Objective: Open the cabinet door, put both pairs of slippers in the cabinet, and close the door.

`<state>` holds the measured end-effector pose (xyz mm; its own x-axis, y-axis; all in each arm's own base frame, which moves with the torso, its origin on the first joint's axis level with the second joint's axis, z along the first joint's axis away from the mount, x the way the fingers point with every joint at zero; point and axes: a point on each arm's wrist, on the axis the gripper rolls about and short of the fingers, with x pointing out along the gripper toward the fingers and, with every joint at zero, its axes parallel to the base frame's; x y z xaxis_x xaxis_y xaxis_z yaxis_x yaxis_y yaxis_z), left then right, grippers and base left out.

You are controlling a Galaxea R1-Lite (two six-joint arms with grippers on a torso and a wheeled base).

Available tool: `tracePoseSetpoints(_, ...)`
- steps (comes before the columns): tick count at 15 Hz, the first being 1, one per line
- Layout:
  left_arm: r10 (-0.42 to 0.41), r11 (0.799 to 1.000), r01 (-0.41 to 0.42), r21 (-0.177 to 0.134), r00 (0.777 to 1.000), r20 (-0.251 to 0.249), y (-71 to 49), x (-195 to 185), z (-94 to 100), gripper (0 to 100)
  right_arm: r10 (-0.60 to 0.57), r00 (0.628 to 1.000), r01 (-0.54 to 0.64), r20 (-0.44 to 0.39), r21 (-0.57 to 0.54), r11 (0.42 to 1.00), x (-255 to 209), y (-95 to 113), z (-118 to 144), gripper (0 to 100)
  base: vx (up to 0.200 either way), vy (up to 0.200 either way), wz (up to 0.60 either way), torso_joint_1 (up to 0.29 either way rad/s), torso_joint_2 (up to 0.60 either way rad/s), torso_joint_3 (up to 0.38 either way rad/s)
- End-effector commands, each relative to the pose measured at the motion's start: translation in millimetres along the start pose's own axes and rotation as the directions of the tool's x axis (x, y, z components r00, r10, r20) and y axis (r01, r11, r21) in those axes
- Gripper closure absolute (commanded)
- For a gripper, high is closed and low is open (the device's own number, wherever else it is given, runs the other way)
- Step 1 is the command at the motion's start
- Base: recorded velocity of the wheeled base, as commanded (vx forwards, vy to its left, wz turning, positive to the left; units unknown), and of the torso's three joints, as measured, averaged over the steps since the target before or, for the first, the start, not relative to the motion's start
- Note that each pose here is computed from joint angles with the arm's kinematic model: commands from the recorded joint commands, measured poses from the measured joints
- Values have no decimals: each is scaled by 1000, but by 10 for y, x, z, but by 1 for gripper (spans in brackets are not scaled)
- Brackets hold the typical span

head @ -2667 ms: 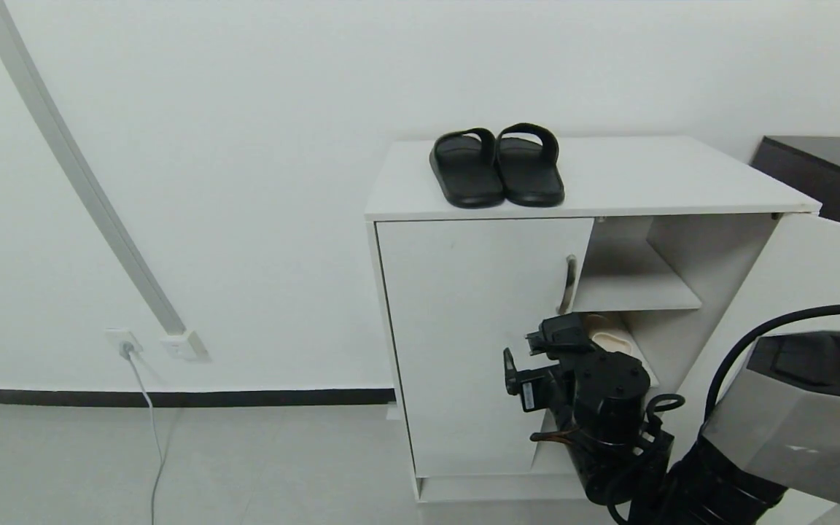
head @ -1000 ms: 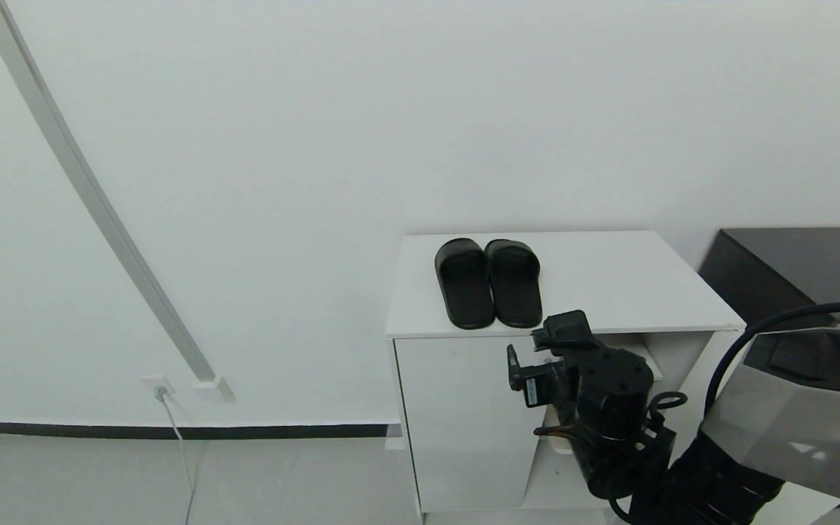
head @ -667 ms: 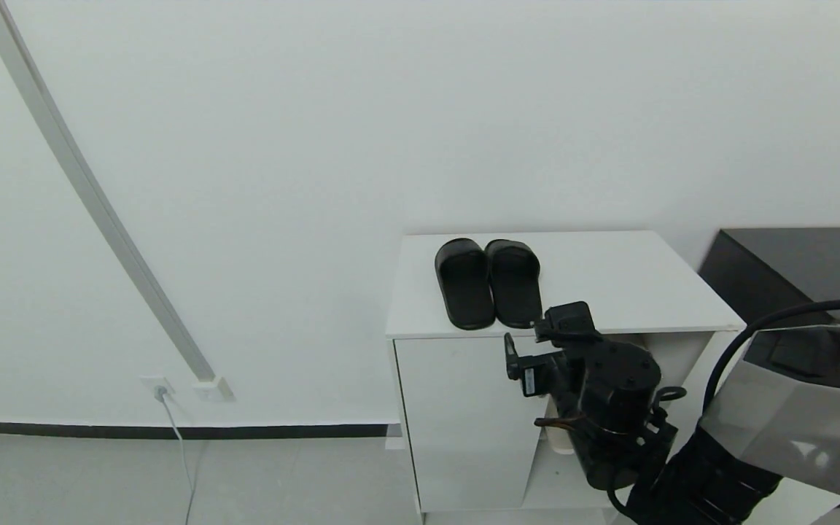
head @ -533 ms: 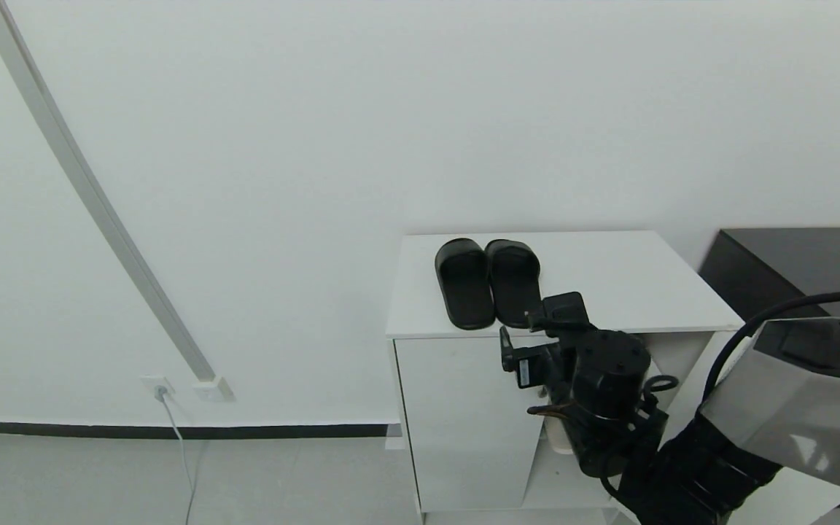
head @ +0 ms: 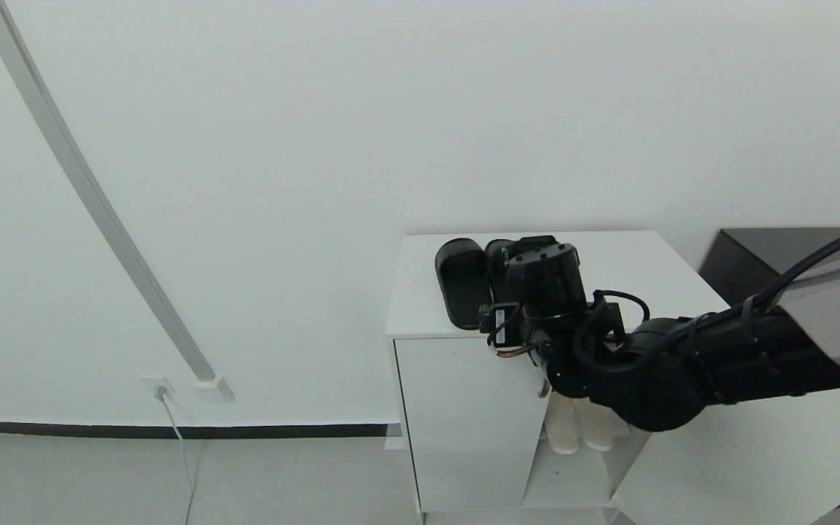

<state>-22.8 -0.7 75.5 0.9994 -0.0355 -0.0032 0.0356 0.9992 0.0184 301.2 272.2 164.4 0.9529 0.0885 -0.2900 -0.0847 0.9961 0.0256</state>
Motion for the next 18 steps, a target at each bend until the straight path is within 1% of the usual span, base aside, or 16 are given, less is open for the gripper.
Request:
tracePoseSetpoints(1,0,1000,0,0,1000,0,0,0,1,100,21,998,-24,53,61,998,-119,11,259,0,200,0,0,2,-2,-2)
tracePoseSetpoints(5,0,1000,0,0,1000,-1,0,1,1,100,20,1000,-21,22,55,998,-60,51,116,0,200,0,0,-1,-6,4)
tracePoseSetpoints(7,0,1000,0,0,1000,-1,0,1,1,100,13,1000,-12,-10,50,999,-3,67,-25,0,200,0,0,12,2,-2)
tracePoseSetpoints(9,0,1000,0,-2,1000,-1,0,1,1,100,6,999,-4,-33,48,999,48,93,-224,0,0,0,0,0,0,0)
tracePoseSetpoints(11,0,1000,0,-2,1000,0,0,0,1,100,12,1000,-12,-10,50,999,129,113,-391,0,0,0,0,0,0,0)
tracePoseSetpoints(12,0,1000,0,0,1000,0,0,0,1,100,14,1000,-14,1,34,999,191,132,-447,0,0,0,0,0,0,0)
tracePoseSetpoints(16,0,1000,0,-2,1000,-1,0,1,1,100,-10,998,10,61,3,1000,567,153,-559,0,0,0,0,0,0,0)
tracePoseSetpoints(18,0,1000,0,-2,1000,0,0,0,1,100,-19,995,18,97,5,1000,706,148,-528,0,0,0,0,0,0,0)
